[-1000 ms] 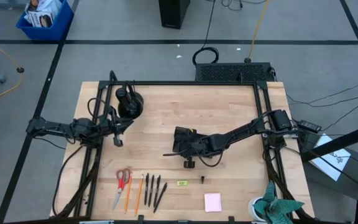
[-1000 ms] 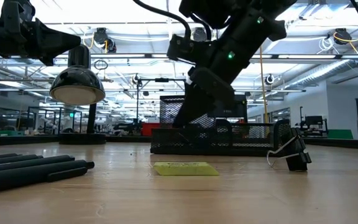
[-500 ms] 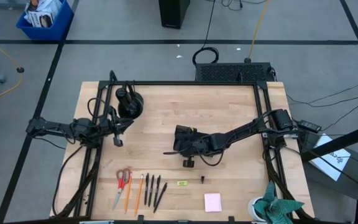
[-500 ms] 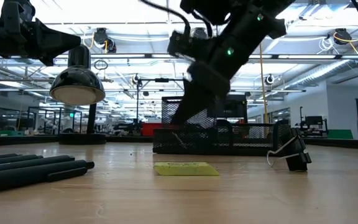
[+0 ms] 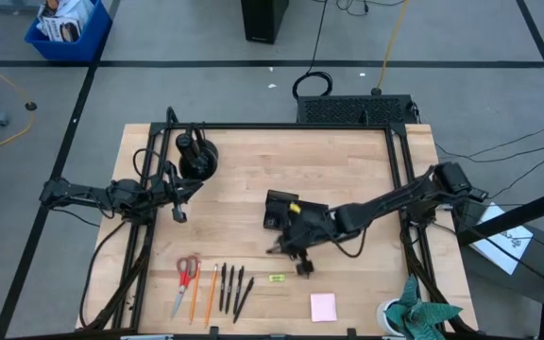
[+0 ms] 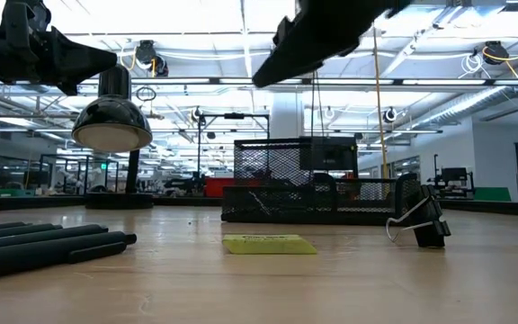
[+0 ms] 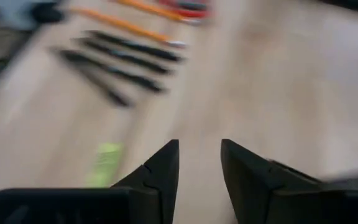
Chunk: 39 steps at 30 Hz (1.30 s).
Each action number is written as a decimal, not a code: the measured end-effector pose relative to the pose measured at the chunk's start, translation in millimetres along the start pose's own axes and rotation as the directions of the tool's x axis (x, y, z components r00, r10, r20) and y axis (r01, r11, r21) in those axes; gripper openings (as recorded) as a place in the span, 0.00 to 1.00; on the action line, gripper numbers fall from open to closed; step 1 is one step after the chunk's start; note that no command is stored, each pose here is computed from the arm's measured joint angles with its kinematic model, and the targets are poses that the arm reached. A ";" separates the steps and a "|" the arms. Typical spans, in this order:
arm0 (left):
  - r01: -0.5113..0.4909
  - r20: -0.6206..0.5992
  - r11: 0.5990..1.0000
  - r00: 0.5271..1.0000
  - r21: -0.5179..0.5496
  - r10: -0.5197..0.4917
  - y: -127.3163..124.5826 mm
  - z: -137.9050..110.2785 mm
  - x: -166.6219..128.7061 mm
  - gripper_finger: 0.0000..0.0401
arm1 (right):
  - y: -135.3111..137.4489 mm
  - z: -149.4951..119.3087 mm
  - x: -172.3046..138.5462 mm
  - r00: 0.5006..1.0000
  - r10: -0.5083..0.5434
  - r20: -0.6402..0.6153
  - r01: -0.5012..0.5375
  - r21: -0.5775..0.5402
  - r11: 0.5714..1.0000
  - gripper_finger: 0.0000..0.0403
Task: Pick and place office supplies into organizer
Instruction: Put the binder clip into the black desk organizer
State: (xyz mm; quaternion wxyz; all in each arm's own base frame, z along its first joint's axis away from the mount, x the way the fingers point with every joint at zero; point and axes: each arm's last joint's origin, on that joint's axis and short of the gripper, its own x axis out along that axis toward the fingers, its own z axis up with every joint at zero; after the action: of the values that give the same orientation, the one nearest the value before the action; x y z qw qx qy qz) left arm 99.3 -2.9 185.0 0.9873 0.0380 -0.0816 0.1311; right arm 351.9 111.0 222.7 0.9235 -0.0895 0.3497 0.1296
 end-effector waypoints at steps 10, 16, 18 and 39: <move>0.000 -0.002 1.000 1.000 0.001 0.000 0.0 -0.2 0.0 0.12 | 40.6 -17.7 7.4 0.962 0.226 -0.153 -0.240 -0.085 0.967 0.28; -0.003 -0.006 1.000 1.000 0.012 0.003 0.0 -0.6 0.0 0.12 | 48.2 -31.8 3.3 0.927 0.230 -0.298 -0.264 -0.080 0.961 0.33; -0.006 -0.007 1.000 1.000 0.014 0.006 0.1 -0.6 0.0 0.12 | 48.4 -32.9 2.9 0.923 0.230 -0.308 -0.266 -0.079 0.961 0.37; -0.008 -0.007 0.999 1.000 0.052 0.008 0.2 -0.6 0.0 0.12 | 49.2 -91.7 18.0 0.927 0.178 -0.331 -0.290 -0.329 0.899 0.66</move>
State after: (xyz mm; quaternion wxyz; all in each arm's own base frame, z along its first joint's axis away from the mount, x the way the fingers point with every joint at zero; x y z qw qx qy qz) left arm 99.3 -2.7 184.5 0.9857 0.0630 -0.0750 0.1373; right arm 292.9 137.4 139.1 0.8049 -0.2377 0.4600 0.2897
